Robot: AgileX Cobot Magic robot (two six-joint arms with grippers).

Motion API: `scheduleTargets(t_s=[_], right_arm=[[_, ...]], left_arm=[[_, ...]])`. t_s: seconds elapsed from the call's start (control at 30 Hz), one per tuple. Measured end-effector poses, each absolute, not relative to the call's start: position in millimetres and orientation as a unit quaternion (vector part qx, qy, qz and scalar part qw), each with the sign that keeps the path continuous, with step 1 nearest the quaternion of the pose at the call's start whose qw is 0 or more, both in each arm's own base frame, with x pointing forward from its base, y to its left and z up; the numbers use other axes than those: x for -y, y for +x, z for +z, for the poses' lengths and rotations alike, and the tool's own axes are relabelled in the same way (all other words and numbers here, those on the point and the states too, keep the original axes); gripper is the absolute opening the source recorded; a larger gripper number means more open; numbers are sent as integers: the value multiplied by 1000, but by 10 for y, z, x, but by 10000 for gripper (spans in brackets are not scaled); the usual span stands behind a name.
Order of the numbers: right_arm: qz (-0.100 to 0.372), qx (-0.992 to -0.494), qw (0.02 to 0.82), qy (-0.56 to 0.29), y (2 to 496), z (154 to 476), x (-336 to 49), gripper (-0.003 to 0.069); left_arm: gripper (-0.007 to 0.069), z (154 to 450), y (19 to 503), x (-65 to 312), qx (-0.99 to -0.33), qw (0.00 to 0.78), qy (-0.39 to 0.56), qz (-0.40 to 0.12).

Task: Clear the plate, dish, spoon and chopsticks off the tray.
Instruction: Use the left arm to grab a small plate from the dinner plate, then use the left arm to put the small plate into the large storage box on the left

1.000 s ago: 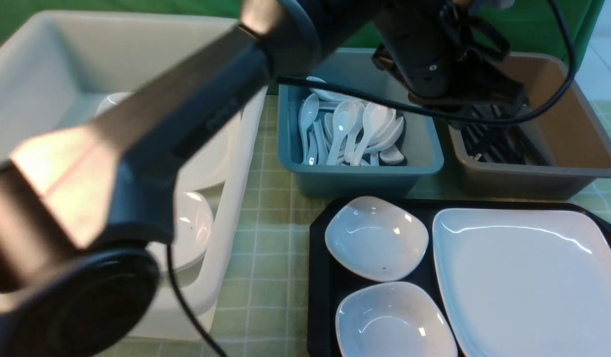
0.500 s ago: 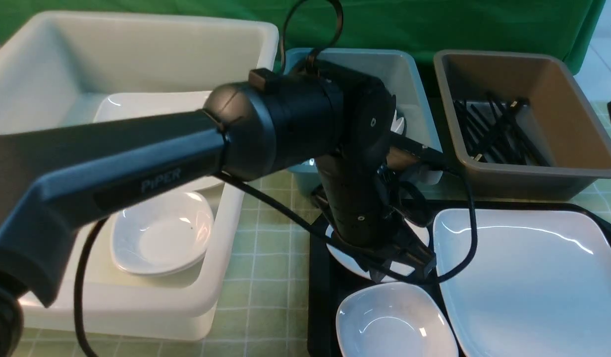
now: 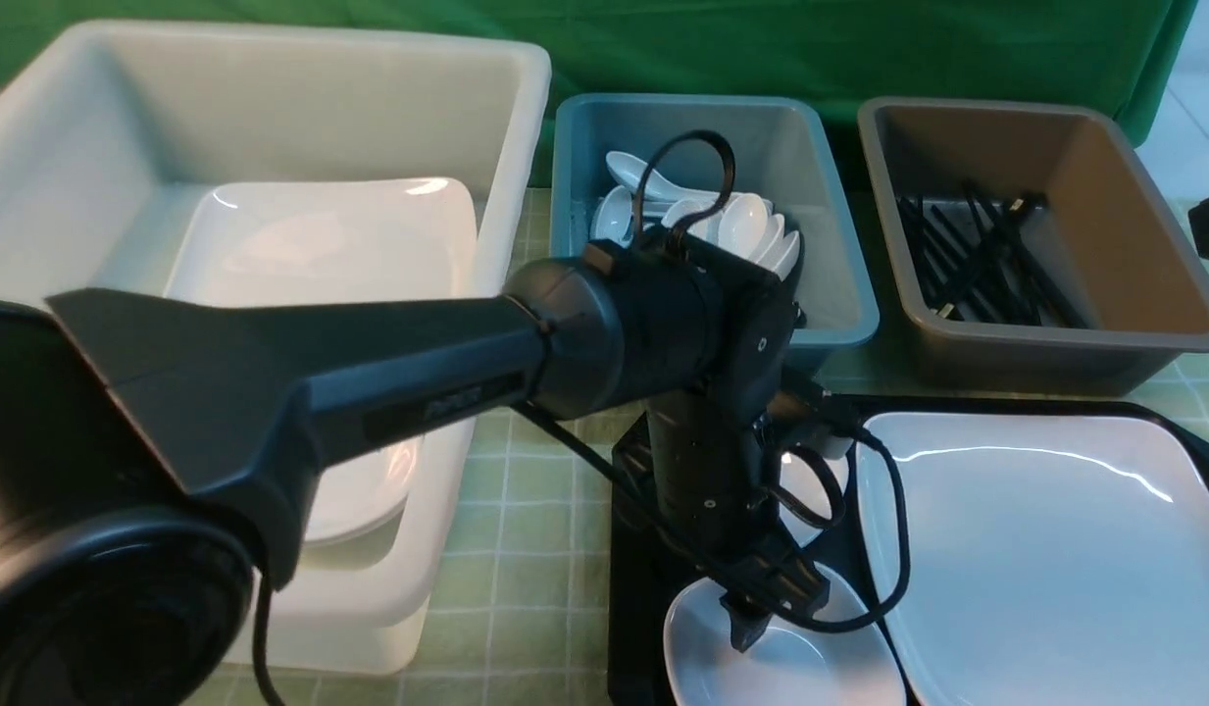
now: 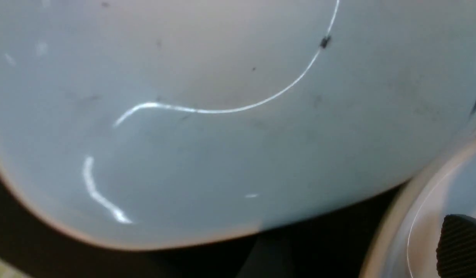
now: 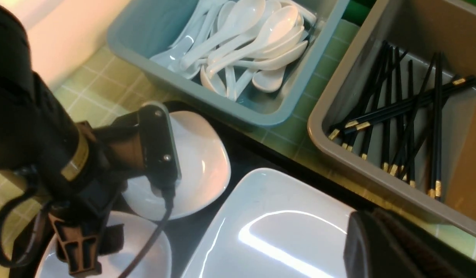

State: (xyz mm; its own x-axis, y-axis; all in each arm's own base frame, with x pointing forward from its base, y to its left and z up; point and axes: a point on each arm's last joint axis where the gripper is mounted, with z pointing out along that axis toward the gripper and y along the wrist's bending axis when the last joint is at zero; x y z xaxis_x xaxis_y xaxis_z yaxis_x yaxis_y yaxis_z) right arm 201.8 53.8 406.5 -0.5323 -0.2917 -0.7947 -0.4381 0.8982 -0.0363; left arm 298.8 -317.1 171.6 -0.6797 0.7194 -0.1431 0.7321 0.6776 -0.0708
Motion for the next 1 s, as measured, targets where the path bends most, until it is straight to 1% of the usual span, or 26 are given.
scheduleTargets(t_s=[0.07,0.13,0.17,0.2,0.27,0.3,0.33,0.5,0.57,0.63,0.67,0.7,0.8,0.83,0.87,0.9,0.93,1.0], right_arm=[[83,-871,435,-212,2017,4063,-539,-6],[83,-871,435,-212,2017,4063,-539,-6],[82,-871,435,-214,2017,4063,-539,-6],[81,-871,435,-215,2017,4060,-539,-6],[81,-870,435,-217,2017,4060,-539,-6],[81,-870,435,-218,2017,4060,-539,-5],[80,-870,435,-218,2017,4060,-539,-5],[80,-870,435,-218,2017,4060,-539,-2],[80,-870,434,-218,2016,4059,-539,-2],[81,-872,431,-219,2011,4053,-539,-2],[81,-872,430,-219,2010,4052,-540,-2],[81,-873,429,-220,2008,4050,-540,-2],[82,-874,426,-220,2004,4046,-541,-2],[84,-875,423,-220,2000,4043,-544,-2],[85,-875,424,-220,2000,4043,-545,-2],[87,-875,423,-220,1999,4044,-548,-2],[92,-874,423,-219,1996,4045,-555,-2],[101,-874,424,-217,1990,4053,-566,-2]], left_arm=[[481,1675,2985,3179,-915,45,395,-63],[417,1675,2976,3173,-916,36,395,-61],[330,1651,2968,3166,-916,26,396,-57],[317,1653,2966,3165,-916,24,396,-56],[177,1640,2935,3156,-918,3,391,-58],[141,1649,2922,3154,-921,-9,383,-65],[125,1669,2916,3148,-924,-15,376,-67],[111,1773,2884,3124,-934,-20,351,-66],[72,1871,2864,3112,-934,-15,349,-72],[32,2057,2822,3074,-933,-2,351,-78],[15,2212,2791,3039,-932,13,353,-83],[15,2260,2785,3028,-931,19,354,-84],[8,2621,2706,2948,-928,57,354,-105],[8,2841,2644,2892,-924,81,354,-119],[8,2869,2636,2886,-924,84,353,-121],[8,2998,2598,2846,-921,99,353,-130],[8,3165,2553,2779,-918,118,350,-141],[8,3384,2528,2631,-917,142,339,-155]])
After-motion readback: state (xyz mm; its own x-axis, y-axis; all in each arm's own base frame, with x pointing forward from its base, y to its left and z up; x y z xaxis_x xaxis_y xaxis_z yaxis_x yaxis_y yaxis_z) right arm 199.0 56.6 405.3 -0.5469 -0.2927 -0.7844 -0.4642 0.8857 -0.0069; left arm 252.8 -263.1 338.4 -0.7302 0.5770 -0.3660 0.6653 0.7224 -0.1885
